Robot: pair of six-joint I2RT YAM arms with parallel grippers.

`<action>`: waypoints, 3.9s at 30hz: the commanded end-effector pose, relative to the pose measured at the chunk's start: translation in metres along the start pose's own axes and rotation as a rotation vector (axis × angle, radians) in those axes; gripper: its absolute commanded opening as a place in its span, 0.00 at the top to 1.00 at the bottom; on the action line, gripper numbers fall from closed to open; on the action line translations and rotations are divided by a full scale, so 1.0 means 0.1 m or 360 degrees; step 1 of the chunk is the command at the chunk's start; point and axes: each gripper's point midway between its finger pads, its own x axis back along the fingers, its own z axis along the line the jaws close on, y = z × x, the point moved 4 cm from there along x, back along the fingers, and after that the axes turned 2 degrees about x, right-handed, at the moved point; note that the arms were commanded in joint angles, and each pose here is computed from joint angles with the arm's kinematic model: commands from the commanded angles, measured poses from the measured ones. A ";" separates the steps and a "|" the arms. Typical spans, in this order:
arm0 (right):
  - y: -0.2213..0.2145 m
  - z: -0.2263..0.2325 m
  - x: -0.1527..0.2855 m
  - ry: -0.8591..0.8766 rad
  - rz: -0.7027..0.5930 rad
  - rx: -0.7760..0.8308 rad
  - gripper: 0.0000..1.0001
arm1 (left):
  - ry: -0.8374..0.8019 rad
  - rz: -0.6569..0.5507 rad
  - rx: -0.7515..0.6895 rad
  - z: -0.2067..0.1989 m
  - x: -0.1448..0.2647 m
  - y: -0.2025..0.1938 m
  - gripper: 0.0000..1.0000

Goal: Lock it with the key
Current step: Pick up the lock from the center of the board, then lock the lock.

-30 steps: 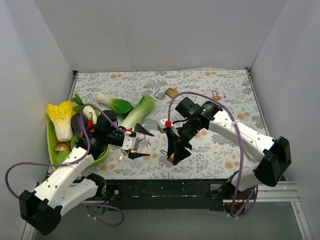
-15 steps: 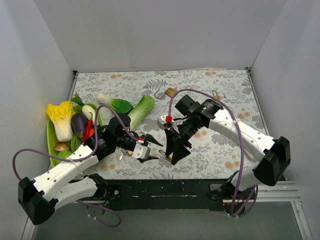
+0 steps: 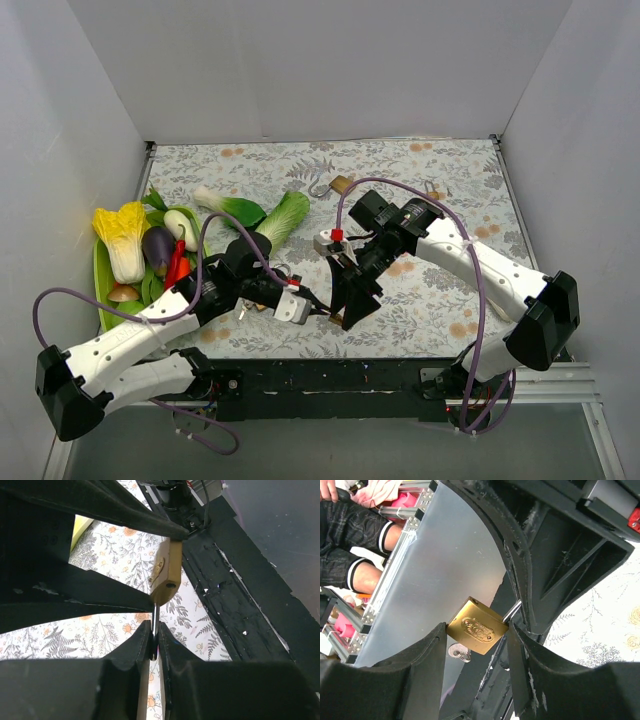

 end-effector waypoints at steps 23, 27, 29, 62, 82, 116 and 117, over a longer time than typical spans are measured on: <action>0.38 -0.48 1.42 -0.0994 -0.0154 0.0023 0.15 | 0.0269 0.0039 0.0683 0.04 0.16 0.14 1.00; 0.45 -0.41 1.53 -0.1214 -0.0242 0.0165 0.02 | 0.0314 0.0013 0.0798 0.15 0.20 0.19 1.00; 0.44 -0.28 1.47 -0.1186 -0.0249 0.0285 0.02 | 0.0334 -0.0007 0.0844 0.20 0.21 0.23 1.00; 0.22 -0.35 0.63 -0.0656 -0.0107 0.0151 0.80 | 0.0342 -0.0226 0.1186 0.66 0.20 0.38 1.00; 0.35 -0.27 0.68 -0.0637 -0.0193 0.0164 0.99 | 0.0358 -0.0151 0.1235 0.60 0.40 0.21 0.70; 0.55 -0.34 0.44 -0.0552 -0.0292 0.0258 0.99 | 0.0269 -0.0422 0.1358 0.87 0.08 0.46 1.00; 0.56 -0.35 0.44 -0.0553 -0.0296 0.0265 0.99 | 0.0267 -0.0431 0.1357 0.87 0.07 0.46 1.00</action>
